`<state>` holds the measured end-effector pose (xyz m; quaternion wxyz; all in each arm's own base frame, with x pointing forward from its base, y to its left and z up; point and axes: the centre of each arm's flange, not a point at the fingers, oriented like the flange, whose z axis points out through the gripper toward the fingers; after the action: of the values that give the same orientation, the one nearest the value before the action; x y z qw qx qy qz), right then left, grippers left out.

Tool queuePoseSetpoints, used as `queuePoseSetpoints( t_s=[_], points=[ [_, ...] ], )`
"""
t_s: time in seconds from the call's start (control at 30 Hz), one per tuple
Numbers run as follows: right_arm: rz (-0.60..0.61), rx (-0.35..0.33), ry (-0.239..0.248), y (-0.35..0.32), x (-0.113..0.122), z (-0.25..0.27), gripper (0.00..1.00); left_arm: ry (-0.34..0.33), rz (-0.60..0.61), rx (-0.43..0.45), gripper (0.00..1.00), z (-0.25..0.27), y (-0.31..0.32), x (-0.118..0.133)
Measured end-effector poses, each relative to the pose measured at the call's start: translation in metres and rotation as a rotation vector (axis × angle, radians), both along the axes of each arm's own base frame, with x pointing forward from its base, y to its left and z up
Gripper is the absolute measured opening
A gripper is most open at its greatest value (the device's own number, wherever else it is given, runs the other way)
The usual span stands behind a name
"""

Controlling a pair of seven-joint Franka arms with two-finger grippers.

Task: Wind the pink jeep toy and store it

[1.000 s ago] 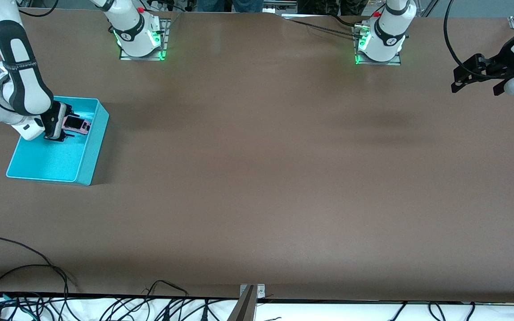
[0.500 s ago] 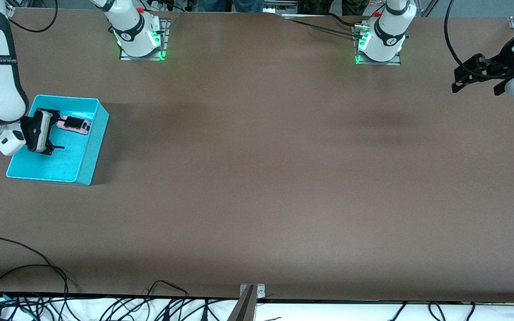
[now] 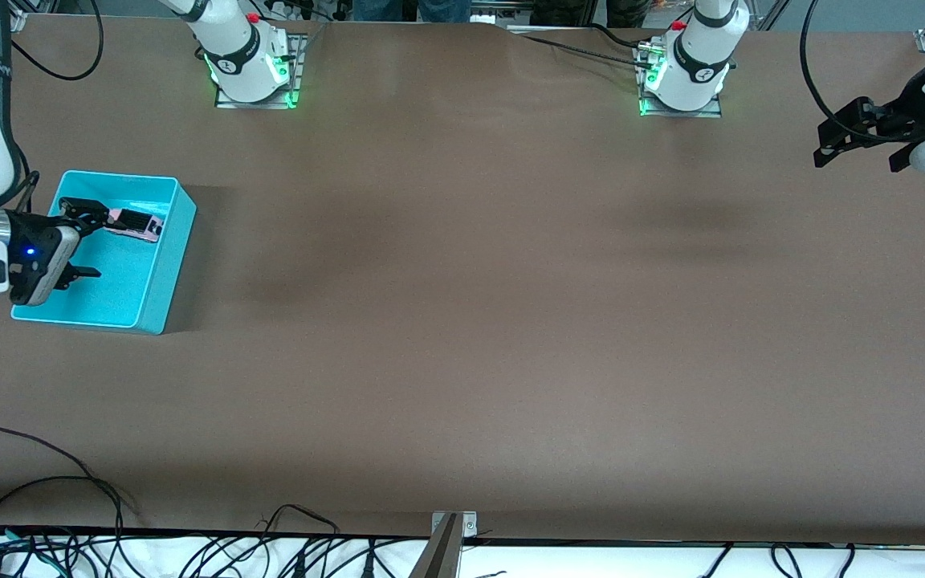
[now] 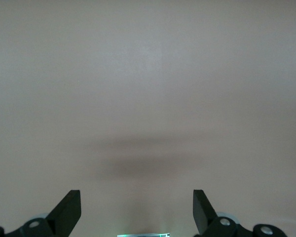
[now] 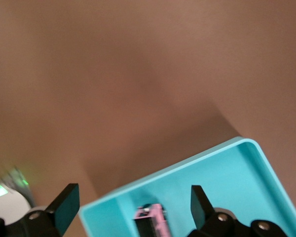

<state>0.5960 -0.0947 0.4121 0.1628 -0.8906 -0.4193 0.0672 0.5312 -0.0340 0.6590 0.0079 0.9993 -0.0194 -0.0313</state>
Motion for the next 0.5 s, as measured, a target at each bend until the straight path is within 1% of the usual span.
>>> queuePoseSetpoints(
  t_s=[0.13,0.23,0.5],
  points=[
    [-0.210,-0.058,0.057,0.011,0.005,0.025,1.00,0.000,0.000,0.000,1.00,0.000,0.000,0.000],
    [-0.329,-0.093,0.086,0.021,0.009,0.039,1.00,0.000,0.000,0.000,1.00,0.000,0.000,0.000],
    [-0.603,-0.187,0.095,0.051,0.022,0.073,1.00,0.000,0.000,0.000,1.00,0.000,0.000,0.000]
  ],
)
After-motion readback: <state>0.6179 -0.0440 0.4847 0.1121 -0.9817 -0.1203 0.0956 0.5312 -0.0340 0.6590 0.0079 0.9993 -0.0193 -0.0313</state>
